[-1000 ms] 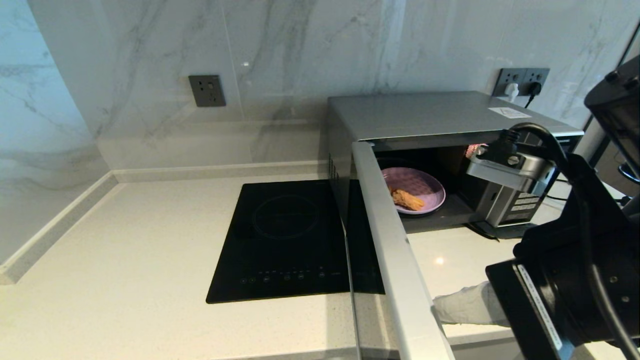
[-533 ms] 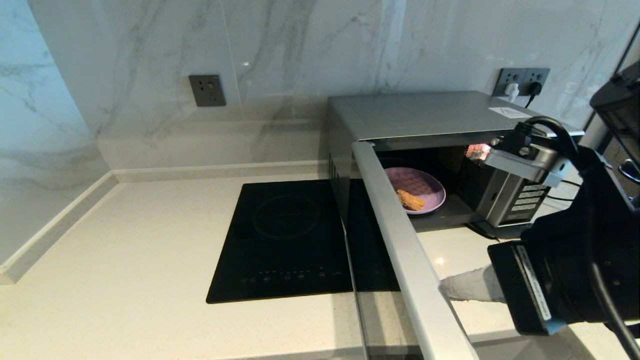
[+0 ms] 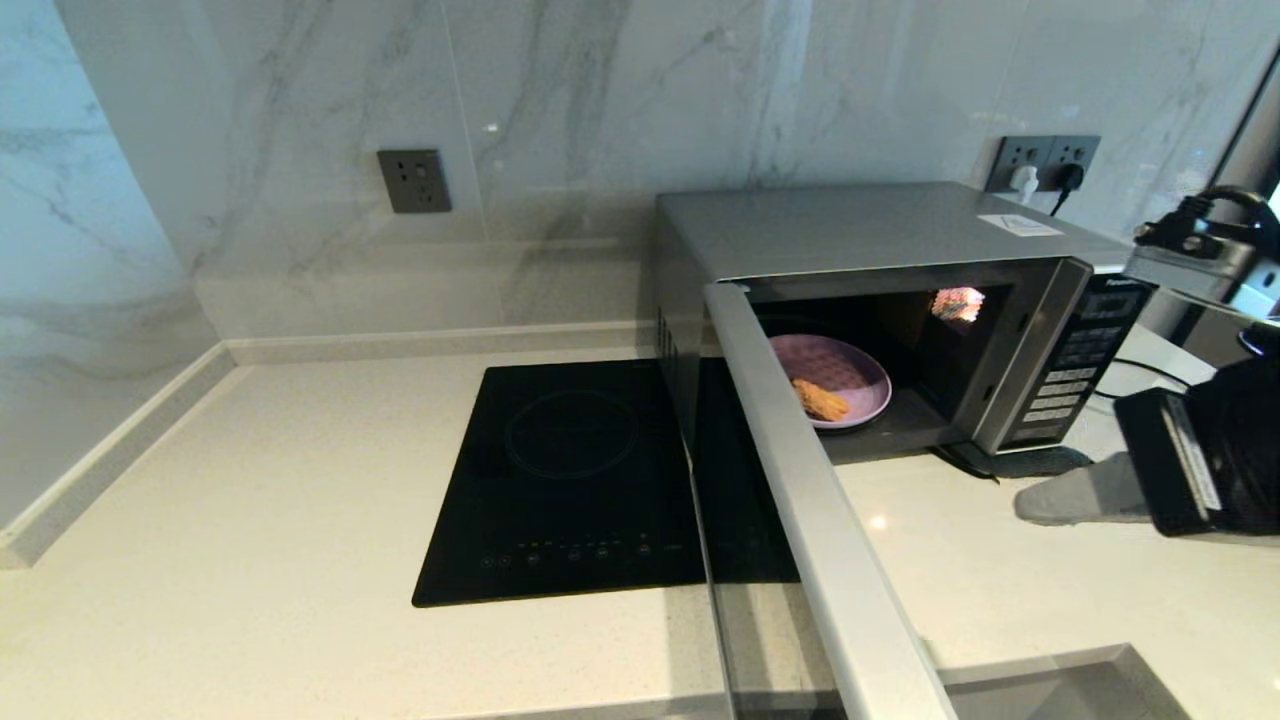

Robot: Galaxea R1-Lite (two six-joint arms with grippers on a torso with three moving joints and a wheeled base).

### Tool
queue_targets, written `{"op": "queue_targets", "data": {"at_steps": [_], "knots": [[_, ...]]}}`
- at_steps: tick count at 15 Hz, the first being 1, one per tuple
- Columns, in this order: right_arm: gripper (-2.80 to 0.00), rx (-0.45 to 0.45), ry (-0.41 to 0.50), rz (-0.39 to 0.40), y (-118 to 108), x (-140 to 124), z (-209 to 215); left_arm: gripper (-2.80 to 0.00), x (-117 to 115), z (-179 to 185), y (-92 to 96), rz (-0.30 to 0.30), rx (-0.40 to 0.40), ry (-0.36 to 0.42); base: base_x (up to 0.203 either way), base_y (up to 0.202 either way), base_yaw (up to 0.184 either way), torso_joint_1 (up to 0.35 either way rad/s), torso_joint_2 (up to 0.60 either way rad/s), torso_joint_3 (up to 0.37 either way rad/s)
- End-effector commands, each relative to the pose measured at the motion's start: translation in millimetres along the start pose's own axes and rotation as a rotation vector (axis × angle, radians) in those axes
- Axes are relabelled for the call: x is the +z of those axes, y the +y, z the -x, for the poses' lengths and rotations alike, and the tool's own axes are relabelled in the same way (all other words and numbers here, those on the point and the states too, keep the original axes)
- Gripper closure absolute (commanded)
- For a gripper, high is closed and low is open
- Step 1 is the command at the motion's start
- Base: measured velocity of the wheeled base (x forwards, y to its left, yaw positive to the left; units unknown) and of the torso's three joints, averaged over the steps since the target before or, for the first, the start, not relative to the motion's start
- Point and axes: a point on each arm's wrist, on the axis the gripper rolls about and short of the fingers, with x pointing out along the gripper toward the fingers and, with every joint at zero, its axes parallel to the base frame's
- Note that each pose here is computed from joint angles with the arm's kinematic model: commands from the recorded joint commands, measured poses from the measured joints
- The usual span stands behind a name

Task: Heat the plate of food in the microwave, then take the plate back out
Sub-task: Take the plate out of the microwave

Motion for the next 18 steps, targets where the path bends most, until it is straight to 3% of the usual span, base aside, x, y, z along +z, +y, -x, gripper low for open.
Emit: {"op": "queue_targets", "data": {"at_steps": [1, 3, 5, 7, 12, 14, 18], "knots": [[0.00, -0.099, -0.029, -0.068, -27.6, 7.2, 12.0, 0.00, 0.1, -0.1, 0.0, 0.001, 0.001, 0.001, 0.000, 0.000, 0.000, 0.000, 0.00, 0.000], [0.00, -0.250, -0.043, -0.068, -54.6, 9.1, 13.2, 0.00, 0.1, -0.1, 0.0, 0.001, 0.001, 0.001, 0.000, 0.000, 0.000, 0.000, 0.00, 0.000], [0.00, -0.462, -0.033, 0.008, -81.9, 4.0, 14.9, 0.00, 0.1, -0.1, 0.0, 0.001, 0.001, 0.001, 0.000, 0.000, 0.000, 0.000, 0.00, 0.000], [0.00, -0.547, 0.000, 0.043, -95.6, -3.2, 13.5, 0.00, 0.1, -0.1, 0.0, 0.001, 0.001, 0.001, 0.000, 0.000, 0.000, 0.000, 0.00, 0.000], [0.00, -0.529, -0.060, -0.002, -100.4, 18.9, -12.5, 0.00, 0.1, -0.1, 0.0, 0.001, 0.001, 0.001, 0.000, 0.000, 0.000, 0.000, 0.00, 0.000], [0.00, -0.409, -0.064, -0.140, -99.6, 26.9, -24.9, 0.00, 0.1, -0.1, 0.0, 0.001, 0.002, 0.001, 0.000, 0.000, 0.000, 0.000, 0.00, 0.000], [0.00, -0.267, -0.110, -0.384, -98.9, 50.2, -48.8, 0.00, 0.1, -0.1, 0.0, 0.001, 0.001, 0.001, 0.000, 0.000, 0.000, 0.000, 0.00, 0.000]]}}
